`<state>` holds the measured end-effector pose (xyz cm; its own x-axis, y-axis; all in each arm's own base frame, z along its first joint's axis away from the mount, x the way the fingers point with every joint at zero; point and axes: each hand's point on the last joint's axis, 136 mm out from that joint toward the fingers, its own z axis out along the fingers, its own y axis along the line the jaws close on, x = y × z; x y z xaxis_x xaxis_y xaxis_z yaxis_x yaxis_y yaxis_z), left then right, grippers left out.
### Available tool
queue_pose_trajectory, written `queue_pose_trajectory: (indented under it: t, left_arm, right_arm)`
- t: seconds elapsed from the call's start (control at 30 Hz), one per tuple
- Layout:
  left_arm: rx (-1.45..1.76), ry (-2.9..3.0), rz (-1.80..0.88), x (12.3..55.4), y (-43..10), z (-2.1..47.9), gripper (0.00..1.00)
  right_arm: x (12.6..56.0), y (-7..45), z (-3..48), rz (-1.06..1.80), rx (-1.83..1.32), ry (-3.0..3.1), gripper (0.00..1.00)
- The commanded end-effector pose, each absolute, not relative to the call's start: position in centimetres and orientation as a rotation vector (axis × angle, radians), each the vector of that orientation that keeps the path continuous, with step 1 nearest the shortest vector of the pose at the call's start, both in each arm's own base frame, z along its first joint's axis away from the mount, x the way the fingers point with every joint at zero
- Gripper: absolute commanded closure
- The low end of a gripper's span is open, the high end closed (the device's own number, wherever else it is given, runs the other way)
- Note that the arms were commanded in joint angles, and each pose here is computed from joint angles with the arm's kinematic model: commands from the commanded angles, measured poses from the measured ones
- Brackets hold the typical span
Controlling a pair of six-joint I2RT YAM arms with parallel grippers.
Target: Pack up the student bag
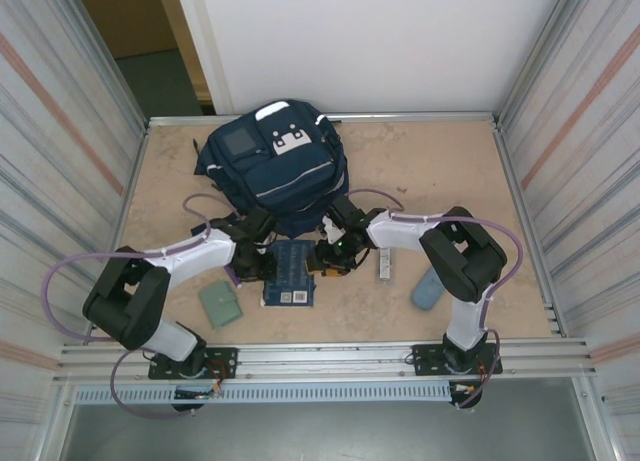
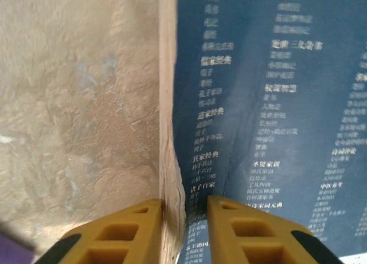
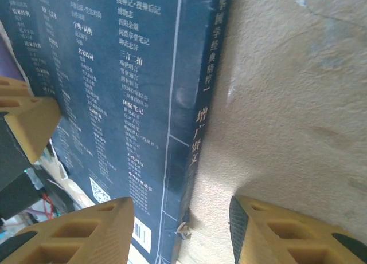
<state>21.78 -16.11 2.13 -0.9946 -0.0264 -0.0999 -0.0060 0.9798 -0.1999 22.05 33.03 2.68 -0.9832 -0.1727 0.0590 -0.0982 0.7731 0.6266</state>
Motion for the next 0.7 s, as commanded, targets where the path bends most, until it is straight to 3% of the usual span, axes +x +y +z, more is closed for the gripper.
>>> queue_pose_trajectory:
  t: [0.0, 0.27, 0.5, 0.67]
  left_arm:
    - [-0.026, 3.035, -0.405, 21.4, -17.1, 0.7, 0.86]
    - [-0.023, 3.046, -0.71, 20.6, -20.0, -0.3, 0.94]
    - [0.009, 3.034, -0.69, 19.8, -19.6, -1.4, 0.98]
    - [0.028, 3.001, -0.778, 20.0, -20.7, -0.4, 0.95]
  right_arm:
    - [21.5, 33.1, 1.6, -0.984, 0.125, -2.785, 0.52]
    - [22.0, 32.1, 1.7, -1.179, 0.074, -2.693, 0.49]
    - [21.7, 32.3, 2.7, -1.31, 0.111, -2.66, 0.46]
    - [21.5, 33.1, 4.3, -1.39, 0.188, -2.663, 0.57]
